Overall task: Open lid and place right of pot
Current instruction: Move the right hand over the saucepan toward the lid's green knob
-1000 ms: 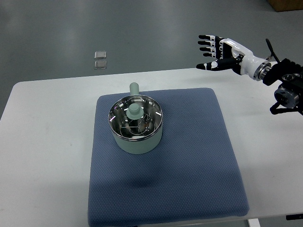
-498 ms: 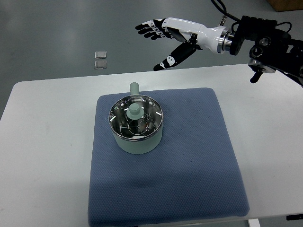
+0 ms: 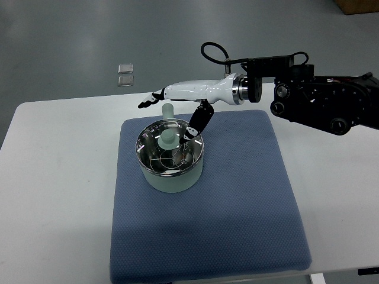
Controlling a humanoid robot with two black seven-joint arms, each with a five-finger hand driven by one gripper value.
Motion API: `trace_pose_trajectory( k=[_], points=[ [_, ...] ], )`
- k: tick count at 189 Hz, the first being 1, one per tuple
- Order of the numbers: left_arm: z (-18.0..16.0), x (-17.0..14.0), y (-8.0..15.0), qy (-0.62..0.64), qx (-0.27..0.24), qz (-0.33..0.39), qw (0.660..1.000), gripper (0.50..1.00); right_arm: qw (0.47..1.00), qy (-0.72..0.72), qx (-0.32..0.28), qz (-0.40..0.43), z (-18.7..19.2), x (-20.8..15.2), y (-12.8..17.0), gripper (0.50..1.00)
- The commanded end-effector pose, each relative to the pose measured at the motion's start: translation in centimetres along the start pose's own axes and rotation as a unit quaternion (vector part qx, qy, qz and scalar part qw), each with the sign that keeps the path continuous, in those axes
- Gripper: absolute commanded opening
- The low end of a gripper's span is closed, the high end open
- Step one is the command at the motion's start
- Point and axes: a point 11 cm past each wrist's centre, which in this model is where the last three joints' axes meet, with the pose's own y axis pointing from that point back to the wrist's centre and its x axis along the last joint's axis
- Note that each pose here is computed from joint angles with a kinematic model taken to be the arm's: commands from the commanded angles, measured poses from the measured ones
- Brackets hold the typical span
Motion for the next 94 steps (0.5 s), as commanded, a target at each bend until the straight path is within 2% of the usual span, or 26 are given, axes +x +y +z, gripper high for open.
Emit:
trace_pose_trajectory(
  k=[1,36,94],
  points=[
    [0.0,0.0,0.0,0.000,0.000,0.000,1.000,1.000,1.000,0.027,-0.003,-0.012,0.0,-0.5,-0.3,0.930],
    [0.0,0.0,0.0,0.000,0.000,0.000,1.000,1.000,0.998,0.061,-0.010,-0.032,0.0,-1.6,-0.9,0.928],
    [0.0,0.0,0.0,0.000,0.000,0.000,1.000,1.000,0.993,0.108,-0.025,-0.028,0.2,-1.4,-1.4,0.928]
  ],
)
